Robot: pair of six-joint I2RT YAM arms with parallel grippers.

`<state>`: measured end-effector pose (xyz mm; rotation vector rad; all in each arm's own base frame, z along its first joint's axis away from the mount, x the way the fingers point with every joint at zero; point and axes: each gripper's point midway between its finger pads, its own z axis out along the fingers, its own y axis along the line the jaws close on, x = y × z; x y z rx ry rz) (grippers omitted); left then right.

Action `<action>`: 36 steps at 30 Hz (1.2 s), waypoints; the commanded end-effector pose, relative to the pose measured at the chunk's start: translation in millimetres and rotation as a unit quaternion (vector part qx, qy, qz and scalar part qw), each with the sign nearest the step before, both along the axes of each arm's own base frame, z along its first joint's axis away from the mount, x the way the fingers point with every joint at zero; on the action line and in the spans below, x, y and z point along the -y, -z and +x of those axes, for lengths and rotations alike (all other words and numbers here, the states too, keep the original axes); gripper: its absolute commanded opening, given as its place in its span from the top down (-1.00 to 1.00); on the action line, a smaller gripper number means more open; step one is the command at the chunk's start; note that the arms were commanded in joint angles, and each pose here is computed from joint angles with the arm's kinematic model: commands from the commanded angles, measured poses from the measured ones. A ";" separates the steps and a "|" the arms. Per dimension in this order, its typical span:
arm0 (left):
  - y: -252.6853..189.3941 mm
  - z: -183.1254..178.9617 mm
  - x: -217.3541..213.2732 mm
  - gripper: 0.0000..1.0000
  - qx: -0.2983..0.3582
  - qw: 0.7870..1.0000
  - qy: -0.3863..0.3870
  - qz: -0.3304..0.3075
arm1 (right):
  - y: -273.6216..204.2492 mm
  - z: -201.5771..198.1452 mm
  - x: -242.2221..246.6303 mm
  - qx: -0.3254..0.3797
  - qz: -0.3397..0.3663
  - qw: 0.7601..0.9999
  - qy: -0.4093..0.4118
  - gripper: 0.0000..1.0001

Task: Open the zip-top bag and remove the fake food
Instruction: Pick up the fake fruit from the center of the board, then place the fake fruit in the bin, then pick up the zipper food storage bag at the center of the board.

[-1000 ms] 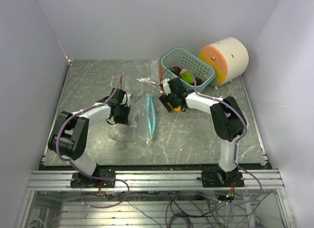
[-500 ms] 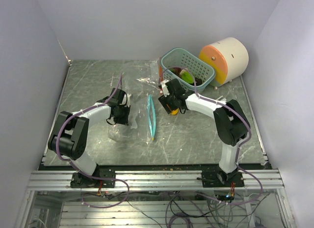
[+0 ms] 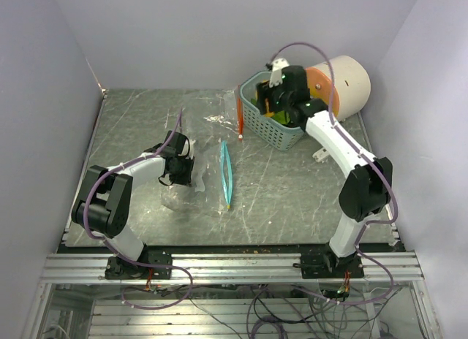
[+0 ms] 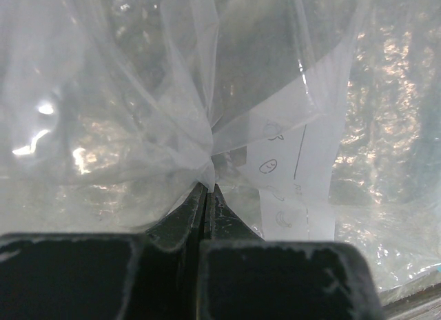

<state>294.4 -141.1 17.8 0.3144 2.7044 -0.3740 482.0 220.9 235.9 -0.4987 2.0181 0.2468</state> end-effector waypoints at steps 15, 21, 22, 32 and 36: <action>-63.6 21.3 14.8 0.86 0.094 0.994 0.034 -0.048 | 7.9 38.8 70.5 -0.015 -0.019 0.996 0.085 -0.79; -128.4 36.1 26.6 0.86 0.175 0.980 0.044 -0.088 | -7.9 32.9 70.3 0.001 -0.004 0.996 0.084 -0.82; -137.1 38.8 28.6 0.86 0.182 0.978 0.042 -0.094 | -10.2 31.8 70.4 0.004 -0.002 0.996 0.084 -0.82; -186.3 91.3 39.4 0.86 0.223 0.968 0.022 -0.113 | -20.0 23.2 69.5 0.012 0.008 0.997 0.077 -0.79; -181.5 125.3 23.0 0.86 0.211 0.973 -0.003 -0.093 | -18.9 17.0 69.6 0.011 0.012 0.997 0.075 -0.78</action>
